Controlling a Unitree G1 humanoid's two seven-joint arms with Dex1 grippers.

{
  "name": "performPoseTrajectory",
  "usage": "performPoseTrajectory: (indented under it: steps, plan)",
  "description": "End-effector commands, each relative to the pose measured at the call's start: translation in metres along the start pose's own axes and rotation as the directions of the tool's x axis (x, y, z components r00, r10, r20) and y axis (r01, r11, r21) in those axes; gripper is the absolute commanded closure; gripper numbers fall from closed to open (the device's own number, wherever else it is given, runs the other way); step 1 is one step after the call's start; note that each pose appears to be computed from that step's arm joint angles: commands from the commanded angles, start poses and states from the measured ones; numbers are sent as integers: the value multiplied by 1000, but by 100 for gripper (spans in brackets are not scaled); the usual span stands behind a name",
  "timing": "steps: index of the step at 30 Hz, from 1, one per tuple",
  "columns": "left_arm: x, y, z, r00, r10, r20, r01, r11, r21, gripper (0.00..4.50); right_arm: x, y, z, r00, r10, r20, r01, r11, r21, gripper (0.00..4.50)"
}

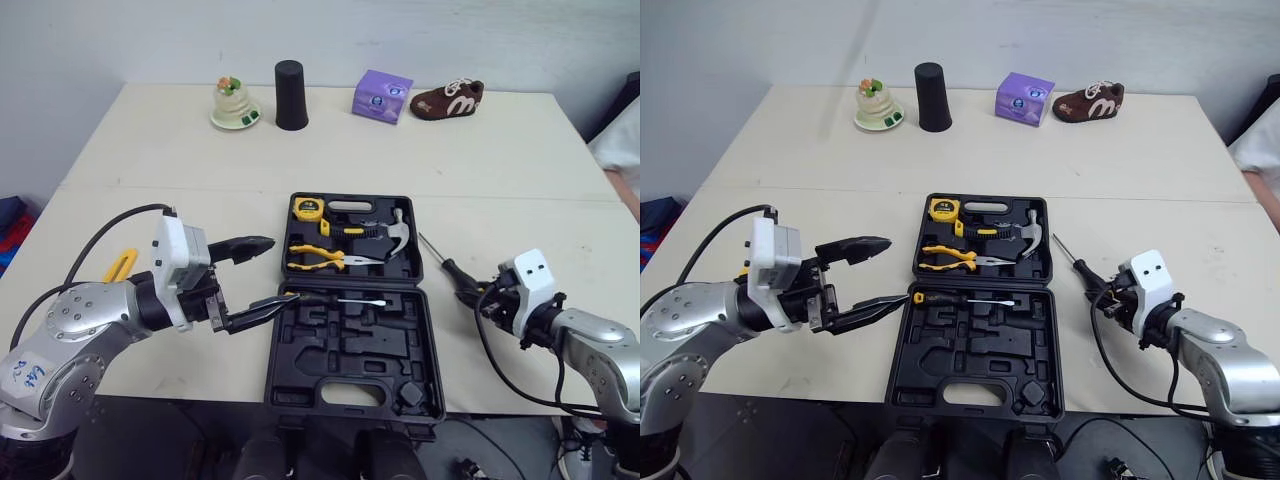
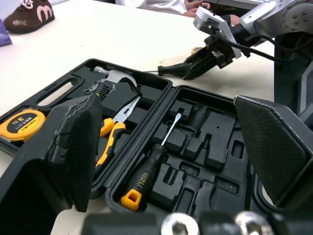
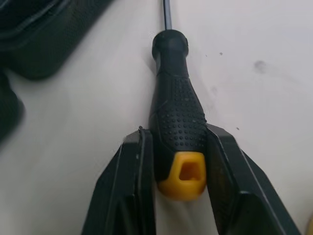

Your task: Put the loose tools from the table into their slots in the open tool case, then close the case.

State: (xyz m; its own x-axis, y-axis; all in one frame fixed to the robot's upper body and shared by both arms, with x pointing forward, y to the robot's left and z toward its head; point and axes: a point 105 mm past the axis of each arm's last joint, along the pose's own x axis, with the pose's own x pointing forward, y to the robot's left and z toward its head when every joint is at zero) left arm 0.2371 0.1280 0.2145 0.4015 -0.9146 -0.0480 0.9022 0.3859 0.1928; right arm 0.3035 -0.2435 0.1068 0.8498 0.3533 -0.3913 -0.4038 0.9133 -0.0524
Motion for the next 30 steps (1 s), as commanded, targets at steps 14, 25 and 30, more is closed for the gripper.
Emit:
performPoseTrajectory:
  steps: [14,25,30]
  plan:
    - [-19,-8,-3,991,-66,-118,74,996,58,0,-17,36,100,895,370,251,-257,885,-388,356]
    - [-38,-19,-27,964,-122,-237,146,985,88,0,-28,104,70,674,710,-204,-711,549,-440,356]
    - [-40,-23,-34,965,-100,-242,120,990,68,0,-25,114,45,633,704,-322,-758,481,-440,356]
